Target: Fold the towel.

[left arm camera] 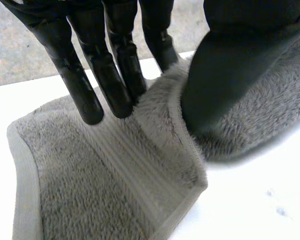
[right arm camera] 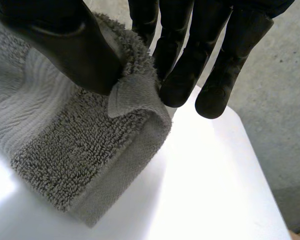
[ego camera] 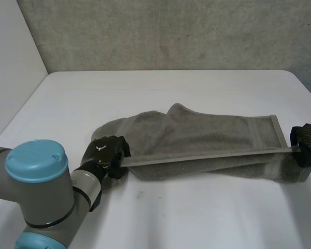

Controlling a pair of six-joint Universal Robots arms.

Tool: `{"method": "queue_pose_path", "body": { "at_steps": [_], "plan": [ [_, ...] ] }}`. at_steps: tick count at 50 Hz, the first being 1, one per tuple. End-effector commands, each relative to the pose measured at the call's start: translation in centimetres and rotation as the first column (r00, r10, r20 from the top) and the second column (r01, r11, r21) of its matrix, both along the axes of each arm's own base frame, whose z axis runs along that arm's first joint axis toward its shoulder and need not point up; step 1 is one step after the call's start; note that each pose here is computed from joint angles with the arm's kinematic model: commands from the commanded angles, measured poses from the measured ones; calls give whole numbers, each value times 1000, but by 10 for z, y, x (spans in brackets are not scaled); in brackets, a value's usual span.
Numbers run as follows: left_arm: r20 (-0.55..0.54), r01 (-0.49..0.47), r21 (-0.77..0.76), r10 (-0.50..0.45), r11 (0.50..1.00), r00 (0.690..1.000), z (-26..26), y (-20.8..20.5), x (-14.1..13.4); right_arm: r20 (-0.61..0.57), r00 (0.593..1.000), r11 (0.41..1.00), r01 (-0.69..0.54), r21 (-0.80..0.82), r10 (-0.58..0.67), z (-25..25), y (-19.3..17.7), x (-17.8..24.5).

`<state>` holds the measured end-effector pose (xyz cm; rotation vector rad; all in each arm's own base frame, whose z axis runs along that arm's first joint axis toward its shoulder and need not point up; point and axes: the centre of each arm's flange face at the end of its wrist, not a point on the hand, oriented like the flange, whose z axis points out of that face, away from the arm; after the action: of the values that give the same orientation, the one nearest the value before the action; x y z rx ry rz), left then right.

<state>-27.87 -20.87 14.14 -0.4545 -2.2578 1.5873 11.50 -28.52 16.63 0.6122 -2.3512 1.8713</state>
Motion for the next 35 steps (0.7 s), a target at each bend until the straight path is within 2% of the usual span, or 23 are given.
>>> {"method": "queue_pose_path", "body": {
  "at_steps": [1, 7, 19, 29, 35],
  "plan": [
    [104, 43, -1, -42, 999, 994, -18, 1, -2, 54, 998, 999, -32, 42, 30, -9, 3, 1],
    [131, 54, -6, -53, 999, 990, -22, 0, -4, 73, 997, 998, -26, 53, 22, -10, 4, 1],
    [90, 51, -72, -45, 996, 995, -17, -7, -9, 121, 991, 999, 53, -10, -51, 9, 3, -18],
    [5, 96, -89, -96, 991, 995, -10, 4, -30, 155, 988, 1000, 26, 3, -26, 8, 9, -14],
    [-6, 117, -70, -117, 991, 993, -17, 8, -39, 157, 987, 1000, 24, 13, -26, 5, 11, -14]
  ]
}}
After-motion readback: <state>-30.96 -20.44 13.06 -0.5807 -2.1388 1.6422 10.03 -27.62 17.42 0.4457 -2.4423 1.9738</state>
